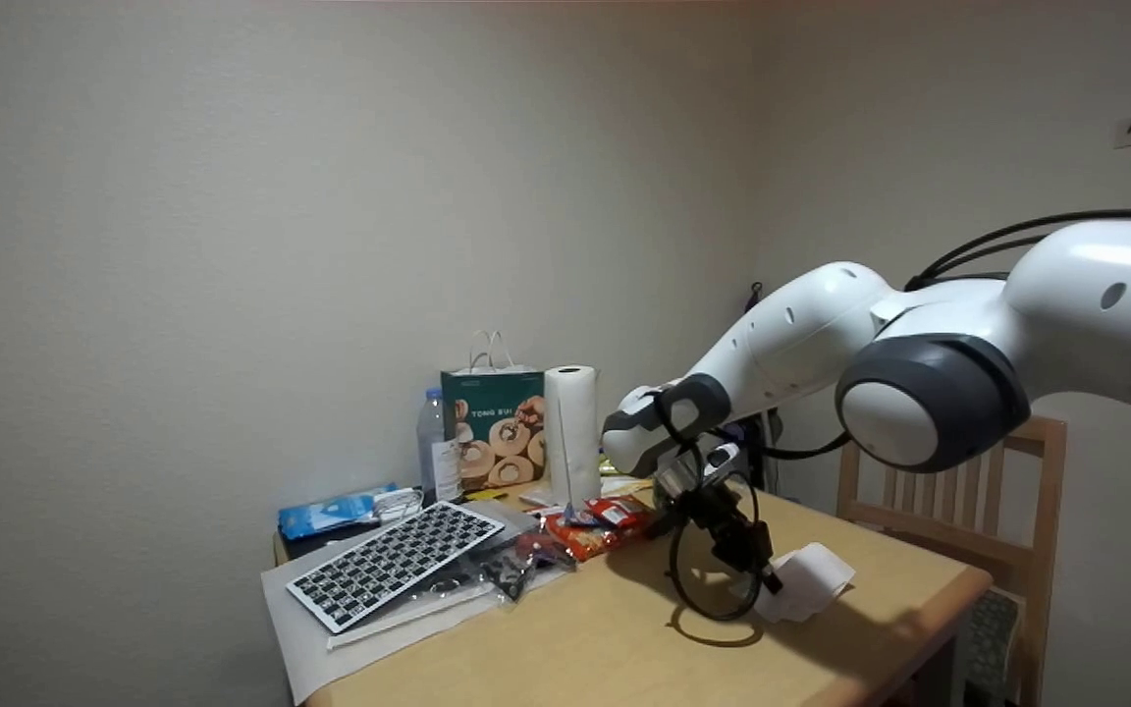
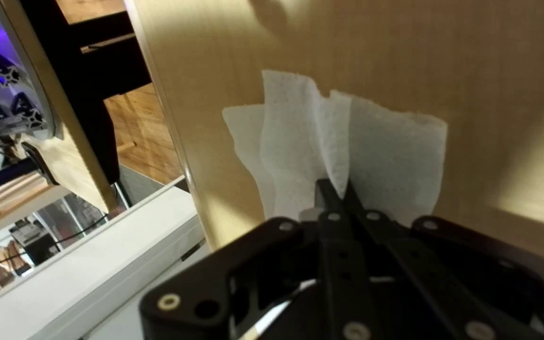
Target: Use the napkin to wipe the table
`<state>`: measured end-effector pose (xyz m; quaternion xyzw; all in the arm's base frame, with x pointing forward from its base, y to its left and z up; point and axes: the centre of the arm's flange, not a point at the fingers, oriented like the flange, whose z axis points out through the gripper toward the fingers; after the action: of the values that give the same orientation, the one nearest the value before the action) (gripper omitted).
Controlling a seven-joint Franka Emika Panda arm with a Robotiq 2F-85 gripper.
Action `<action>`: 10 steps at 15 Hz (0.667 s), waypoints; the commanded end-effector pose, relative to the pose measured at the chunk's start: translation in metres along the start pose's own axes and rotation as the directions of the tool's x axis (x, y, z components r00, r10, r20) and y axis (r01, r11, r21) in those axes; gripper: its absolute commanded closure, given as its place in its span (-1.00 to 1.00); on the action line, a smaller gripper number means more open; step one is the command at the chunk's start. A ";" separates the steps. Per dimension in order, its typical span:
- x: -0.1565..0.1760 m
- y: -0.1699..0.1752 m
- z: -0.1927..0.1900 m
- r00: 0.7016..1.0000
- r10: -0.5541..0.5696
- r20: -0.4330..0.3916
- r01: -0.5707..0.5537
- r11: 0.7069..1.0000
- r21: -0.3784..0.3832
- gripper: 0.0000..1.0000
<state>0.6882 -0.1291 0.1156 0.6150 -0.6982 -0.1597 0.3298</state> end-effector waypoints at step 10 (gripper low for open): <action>-0.094 0.008 -0.028 0.938 -0.332 -0.101 0.335 0.942 0.021 0.97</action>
<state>0.7032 -0.0320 0.1167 0.7375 -0.5701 -0.1702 0.3196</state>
